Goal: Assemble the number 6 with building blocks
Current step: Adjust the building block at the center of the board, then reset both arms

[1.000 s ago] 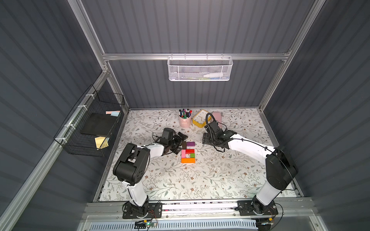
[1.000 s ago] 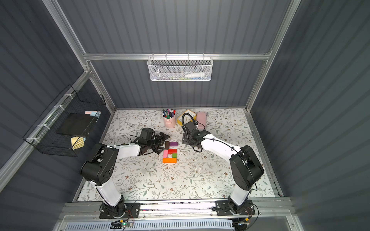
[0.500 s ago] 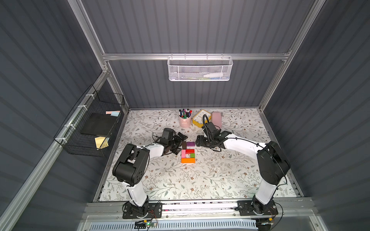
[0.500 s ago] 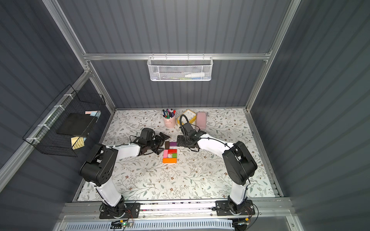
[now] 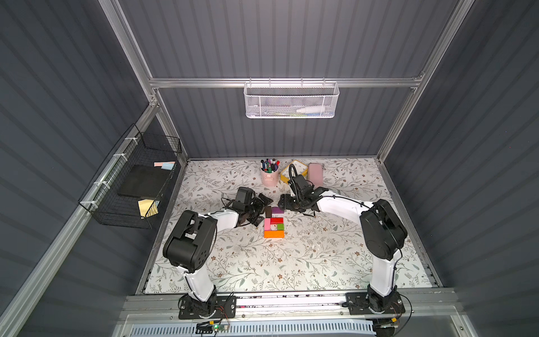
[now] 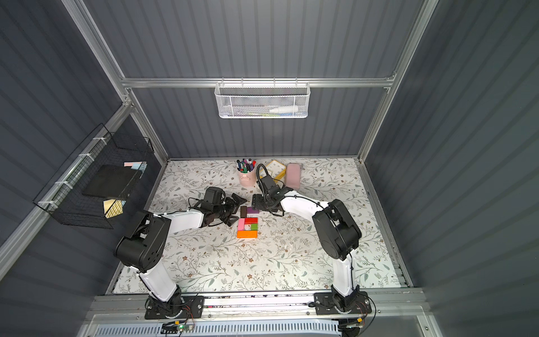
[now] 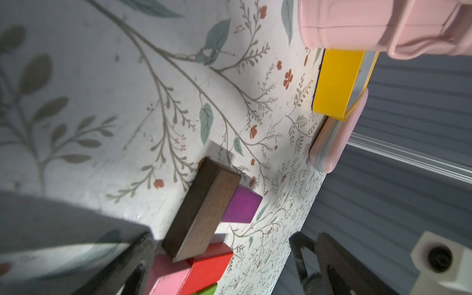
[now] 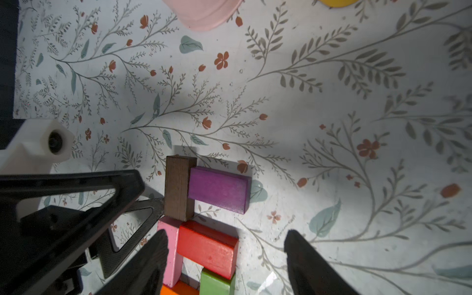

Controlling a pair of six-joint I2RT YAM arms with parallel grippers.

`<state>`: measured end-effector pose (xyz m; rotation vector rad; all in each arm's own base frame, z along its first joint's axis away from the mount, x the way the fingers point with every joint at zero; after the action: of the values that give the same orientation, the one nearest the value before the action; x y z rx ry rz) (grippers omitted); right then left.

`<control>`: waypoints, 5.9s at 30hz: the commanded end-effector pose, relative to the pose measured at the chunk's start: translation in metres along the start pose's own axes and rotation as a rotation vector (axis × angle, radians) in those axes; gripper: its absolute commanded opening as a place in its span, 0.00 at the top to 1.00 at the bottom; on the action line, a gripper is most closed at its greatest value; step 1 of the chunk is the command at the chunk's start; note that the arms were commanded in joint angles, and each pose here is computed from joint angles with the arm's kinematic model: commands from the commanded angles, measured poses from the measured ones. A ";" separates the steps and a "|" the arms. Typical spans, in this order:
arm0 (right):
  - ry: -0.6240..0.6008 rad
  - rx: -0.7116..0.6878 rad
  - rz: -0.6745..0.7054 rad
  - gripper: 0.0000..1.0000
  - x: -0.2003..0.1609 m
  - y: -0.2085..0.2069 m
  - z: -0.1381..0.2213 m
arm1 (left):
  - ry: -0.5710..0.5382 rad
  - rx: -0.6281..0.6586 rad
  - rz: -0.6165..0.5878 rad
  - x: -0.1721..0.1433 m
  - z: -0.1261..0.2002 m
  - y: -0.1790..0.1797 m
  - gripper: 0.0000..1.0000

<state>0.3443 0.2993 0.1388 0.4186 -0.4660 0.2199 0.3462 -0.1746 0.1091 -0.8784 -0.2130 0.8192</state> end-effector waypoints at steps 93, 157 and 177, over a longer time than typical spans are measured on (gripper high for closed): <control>-0.102 0.101 -0.005 0.25 0.013 -0.005 0.001 | -0.163 0.273 -0.066 0.047 -0.003 0.018 0.01; -0.971 -0.737 0.124 0.01 -0.082 -0.221 0.162 | -1.253 0.350 -0.955 0.093 0.135 0.045 0.01; -0.894 -0.581 0.105 0.01 -0.069 -0.250 0.144 | -1.217 0.366 -0.915 0.118 0.118 0.055 0.01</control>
<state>0.3007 0.0044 0.1352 -0.1280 -1.3869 -0.0346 0.3359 -0.0054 0.1250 0.1880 -1.3765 0.3426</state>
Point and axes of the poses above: each gripper's point midway between its finger pads, its own z axis back along the fingers, its own y axis along the line the jaws close on, x = y × z, the point moved 8 cm from there along z, back along the fingers, and after that the axes turned 7 degrees about z, right-handed, at the moved point
